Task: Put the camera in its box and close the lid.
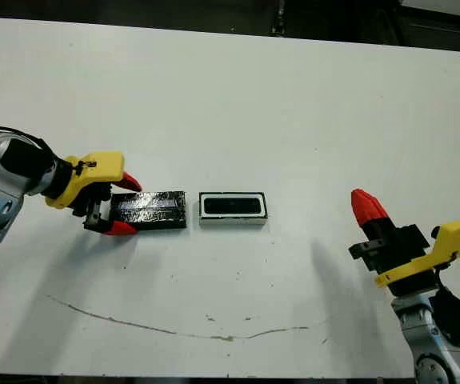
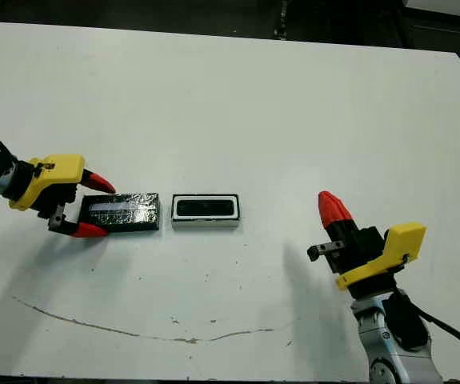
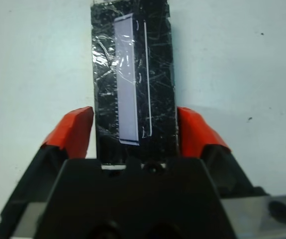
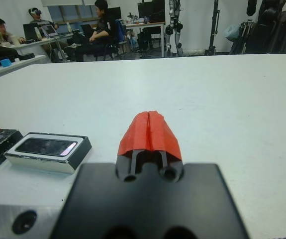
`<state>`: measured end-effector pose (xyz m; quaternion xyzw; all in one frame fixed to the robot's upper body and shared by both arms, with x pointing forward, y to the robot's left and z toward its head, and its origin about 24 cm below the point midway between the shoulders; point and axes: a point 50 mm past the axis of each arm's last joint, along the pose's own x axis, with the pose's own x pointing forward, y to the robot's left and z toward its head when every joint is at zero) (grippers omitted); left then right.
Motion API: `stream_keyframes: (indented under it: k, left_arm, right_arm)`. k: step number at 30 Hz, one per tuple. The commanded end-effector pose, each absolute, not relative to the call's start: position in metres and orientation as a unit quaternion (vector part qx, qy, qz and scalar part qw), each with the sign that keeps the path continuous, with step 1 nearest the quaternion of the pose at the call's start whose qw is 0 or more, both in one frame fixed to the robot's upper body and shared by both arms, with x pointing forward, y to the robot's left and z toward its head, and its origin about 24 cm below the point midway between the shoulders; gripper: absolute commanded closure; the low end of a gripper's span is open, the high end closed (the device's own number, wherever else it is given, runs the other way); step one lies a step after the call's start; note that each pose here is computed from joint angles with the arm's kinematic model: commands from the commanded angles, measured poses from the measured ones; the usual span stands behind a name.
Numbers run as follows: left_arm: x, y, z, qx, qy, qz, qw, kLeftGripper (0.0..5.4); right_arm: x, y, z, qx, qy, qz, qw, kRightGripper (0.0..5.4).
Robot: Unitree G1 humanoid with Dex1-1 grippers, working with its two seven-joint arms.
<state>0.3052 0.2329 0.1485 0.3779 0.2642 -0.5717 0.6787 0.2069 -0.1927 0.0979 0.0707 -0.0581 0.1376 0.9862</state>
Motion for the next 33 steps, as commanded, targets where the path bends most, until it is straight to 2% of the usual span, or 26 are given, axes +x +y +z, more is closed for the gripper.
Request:
stream_keyframes:
  k: [1,3,10,20,25,33]
  left_arm:
    - [0.304,0.241,0.144,0.372,0.288,-0.576,0.669,1.99]
    - [0.305,0.242,0.144,0.370,0.291,-0.579,0.666,2.20]
    - [0.307,0.244,0.144,0.337,0.281,-0.587,0.680,2.23]
    - [0.316,0.253,0.148,0.187,0.206,-0.572,0.772,2.23]
    - [0.314,0.243,0.149,0.171,0.168,-0.558,0.795,2.23]
    - [0.307,0.217,0.147,0.160,0.160,-0.567,0.792,2.23]
  right_arm:
    - [0.206,-0.195,0.096,0.072,-0.048,0.139,0.987,5.40]
    - [0.206,-0.195,0.095,0.073,-0.049,0.142,0.986,5.40]
    - [0.206,-0.194,0.095,0.068,-0.045,0.138,0.987,5.40]
    - [0.206,-0.193,0.093,0.071,-0.044,0.137,0.987,5.40]
    - [0.206,-0.193,0.093,0.066,-0.044,0.138,0.987,5.40]
    - [0.206,-0.193,0.093,0.063,-0.045,0.136,0.988,5.40]
